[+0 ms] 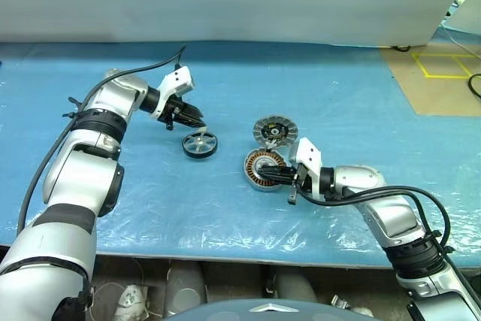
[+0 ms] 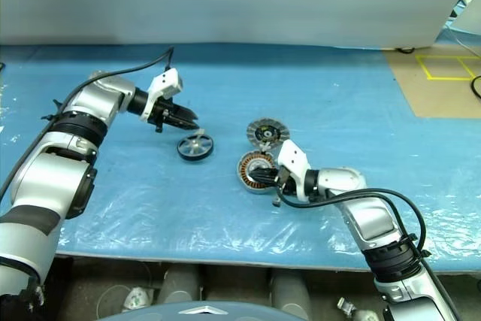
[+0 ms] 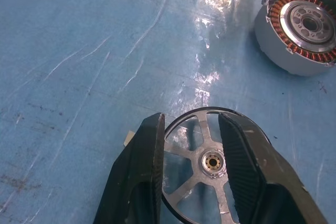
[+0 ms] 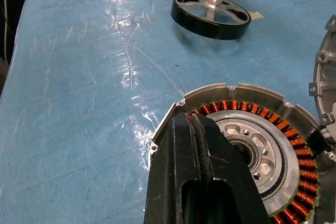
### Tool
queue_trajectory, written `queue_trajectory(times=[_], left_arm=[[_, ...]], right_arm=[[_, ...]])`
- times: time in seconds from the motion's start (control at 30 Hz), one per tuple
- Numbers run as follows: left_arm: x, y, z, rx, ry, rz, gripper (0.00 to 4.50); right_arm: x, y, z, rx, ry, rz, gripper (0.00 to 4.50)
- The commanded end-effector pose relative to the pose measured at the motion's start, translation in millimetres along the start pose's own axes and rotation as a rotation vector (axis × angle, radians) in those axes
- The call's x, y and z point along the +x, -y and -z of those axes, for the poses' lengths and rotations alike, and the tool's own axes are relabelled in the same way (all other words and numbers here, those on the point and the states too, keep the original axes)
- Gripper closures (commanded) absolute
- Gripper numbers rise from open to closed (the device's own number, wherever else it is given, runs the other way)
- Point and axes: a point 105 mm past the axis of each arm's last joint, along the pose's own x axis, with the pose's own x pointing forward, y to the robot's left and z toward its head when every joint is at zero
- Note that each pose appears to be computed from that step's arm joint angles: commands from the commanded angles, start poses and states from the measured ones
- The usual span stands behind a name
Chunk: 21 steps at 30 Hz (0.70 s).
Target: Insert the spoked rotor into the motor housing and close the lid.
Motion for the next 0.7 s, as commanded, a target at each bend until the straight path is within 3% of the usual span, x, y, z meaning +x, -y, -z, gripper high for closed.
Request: queue_trajectory(times=[0.03,0.1,0.23,0.7], left_arm=[[-6,-1,-10,0.032,0.008,0.008,2.83],[-7,-1,-8,0.031,-0.002,0.008,2.83],[-8,1,-12,0.037,0.010,0.023,1.91],[-2,10,6,0.038,-0.095,0.074,1.91]], right_arm=[[-1,-5,-15,-0.036,0.048,-0.002,4.50],[-1,-5,-14,-0.035,0.047,-0.001,4.50],[0,-5,-13,-0.034,0.047,0.001,4.50],[3,-7,-14,-0.029,0.055,0.000,4.50]])
